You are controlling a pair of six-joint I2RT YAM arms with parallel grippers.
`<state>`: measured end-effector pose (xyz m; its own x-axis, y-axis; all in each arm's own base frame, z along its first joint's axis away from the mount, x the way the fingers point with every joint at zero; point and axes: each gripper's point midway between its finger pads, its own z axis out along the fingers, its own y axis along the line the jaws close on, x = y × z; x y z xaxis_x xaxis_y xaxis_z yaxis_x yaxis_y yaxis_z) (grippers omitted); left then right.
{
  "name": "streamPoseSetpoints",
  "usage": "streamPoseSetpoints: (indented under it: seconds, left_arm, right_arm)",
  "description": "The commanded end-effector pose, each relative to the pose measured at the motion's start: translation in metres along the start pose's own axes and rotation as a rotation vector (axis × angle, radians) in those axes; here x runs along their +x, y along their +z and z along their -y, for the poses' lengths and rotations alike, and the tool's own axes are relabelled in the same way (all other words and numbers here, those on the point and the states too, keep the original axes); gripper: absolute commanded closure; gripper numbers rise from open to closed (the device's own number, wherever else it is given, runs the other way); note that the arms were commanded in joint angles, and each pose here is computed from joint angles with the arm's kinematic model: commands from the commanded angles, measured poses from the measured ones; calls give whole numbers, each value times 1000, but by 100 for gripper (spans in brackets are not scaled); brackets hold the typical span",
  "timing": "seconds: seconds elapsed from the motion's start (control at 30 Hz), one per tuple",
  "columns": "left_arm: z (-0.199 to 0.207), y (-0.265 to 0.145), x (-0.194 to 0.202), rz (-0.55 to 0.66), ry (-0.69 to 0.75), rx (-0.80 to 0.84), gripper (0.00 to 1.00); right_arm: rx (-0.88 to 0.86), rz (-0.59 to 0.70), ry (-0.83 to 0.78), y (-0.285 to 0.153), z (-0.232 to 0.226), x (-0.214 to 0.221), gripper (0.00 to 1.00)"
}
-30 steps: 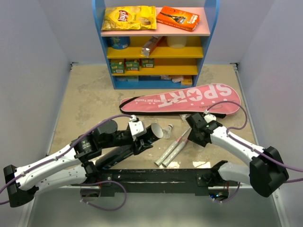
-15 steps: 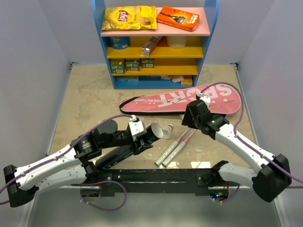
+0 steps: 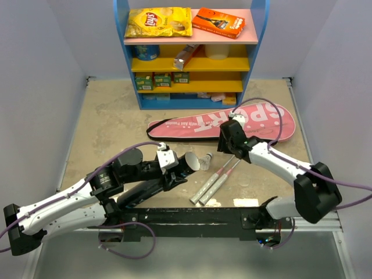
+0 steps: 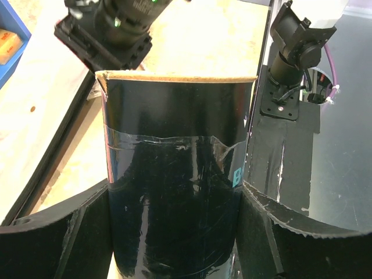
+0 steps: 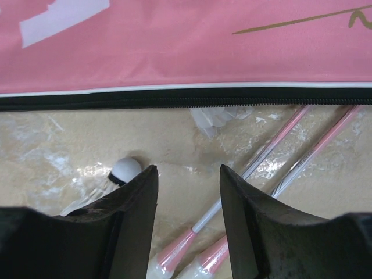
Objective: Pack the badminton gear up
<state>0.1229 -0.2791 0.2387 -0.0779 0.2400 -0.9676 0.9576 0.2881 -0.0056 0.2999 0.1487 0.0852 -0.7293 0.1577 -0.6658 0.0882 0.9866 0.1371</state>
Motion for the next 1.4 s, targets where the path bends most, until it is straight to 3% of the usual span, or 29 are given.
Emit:
streamPoseSetpoints:
  seconds: [0.0, 0.57, 0.93, 1.03, 1.17, 1.37]
  left_arm:
    - [4, 1, -1, 13, -43, 10, 100]
    - [0, 3, 3, -2, -42, -6, 100]
    - [1, 5, 5, -12, -43, -1, 100]
    - [0, 5, 6, -14, -44, -2, 100]
    - [0, 5, 6, -16, -47, -7, 100]
    - [0, 4, 5, -10, -44, -9, 100]
  right_arm:
    - [55, 61, -24, 13, 3, -19, 51]
    - [90, 70, -54, 40, 13, -26, 61]
    - [-47, 37, -67, 51, -12, -17, 67]
    - [-47, 38, -66, 52, -12, -17, 77]
    - [-35, 42, -68, 52, -10, -18, 100]
    - [-20, 60, -58, 34, -2, -22, 100]
